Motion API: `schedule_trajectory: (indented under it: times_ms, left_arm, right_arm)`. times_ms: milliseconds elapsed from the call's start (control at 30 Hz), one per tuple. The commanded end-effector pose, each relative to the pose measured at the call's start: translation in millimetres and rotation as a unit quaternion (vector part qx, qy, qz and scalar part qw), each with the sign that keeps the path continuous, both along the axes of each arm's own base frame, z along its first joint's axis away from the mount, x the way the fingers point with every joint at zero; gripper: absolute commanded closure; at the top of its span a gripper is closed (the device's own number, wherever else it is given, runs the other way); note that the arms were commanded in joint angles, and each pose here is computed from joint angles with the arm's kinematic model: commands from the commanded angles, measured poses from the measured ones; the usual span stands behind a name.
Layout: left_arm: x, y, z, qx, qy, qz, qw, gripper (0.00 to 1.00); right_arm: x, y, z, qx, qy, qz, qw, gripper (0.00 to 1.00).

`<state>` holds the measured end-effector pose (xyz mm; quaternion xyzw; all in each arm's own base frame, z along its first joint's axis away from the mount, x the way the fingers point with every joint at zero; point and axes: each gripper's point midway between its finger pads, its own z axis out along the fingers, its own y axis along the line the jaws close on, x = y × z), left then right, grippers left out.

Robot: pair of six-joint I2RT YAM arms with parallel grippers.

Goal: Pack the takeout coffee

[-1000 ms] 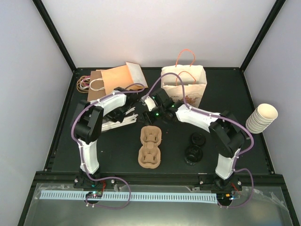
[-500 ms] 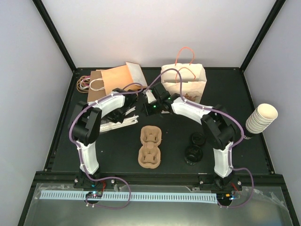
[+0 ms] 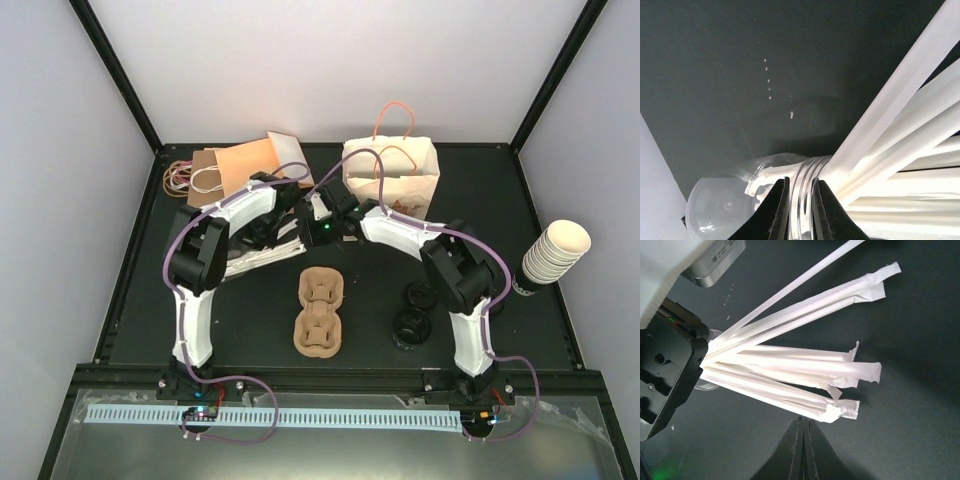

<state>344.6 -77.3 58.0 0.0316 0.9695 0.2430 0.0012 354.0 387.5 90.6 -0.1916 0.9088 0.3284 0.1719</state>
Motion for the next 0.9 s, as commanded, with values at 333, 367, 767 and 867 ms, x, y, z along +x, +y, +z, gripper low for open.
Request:
schedule_trajectory:
  times_ms: [333,367,767,867]
  left_arm:
    - [33.9,-59.7,-22.8,-0.153,-0.046,0.1,0.982,0.98]
    - [34.2,-60.1,-22.4,-0.159,-0.048,0.114,0.979,0.98]
    - [13.3,-54.3,-19.7,-0.183,-0.053,0.188,0.964,0.99]
    - [5.6,-49.6,-20.8,-0.19,-0.053,0.205,0.959,0.98]
  right_arm:
    - [-7.7,-23.5,47.8,0.013,-0.078,-0.014,0.997,0.93]
    - [-9.6,-24.8,50.9,0.016,-0.081,-0.013,0.996,0.93]
    - [-24.8,-34.5,68.9,0.026,-0.105,-0.007,0.994,0.93]
    - [-26.2,-34.9,72.7,0.029,-0.109,-0.006,0.994,0.93]
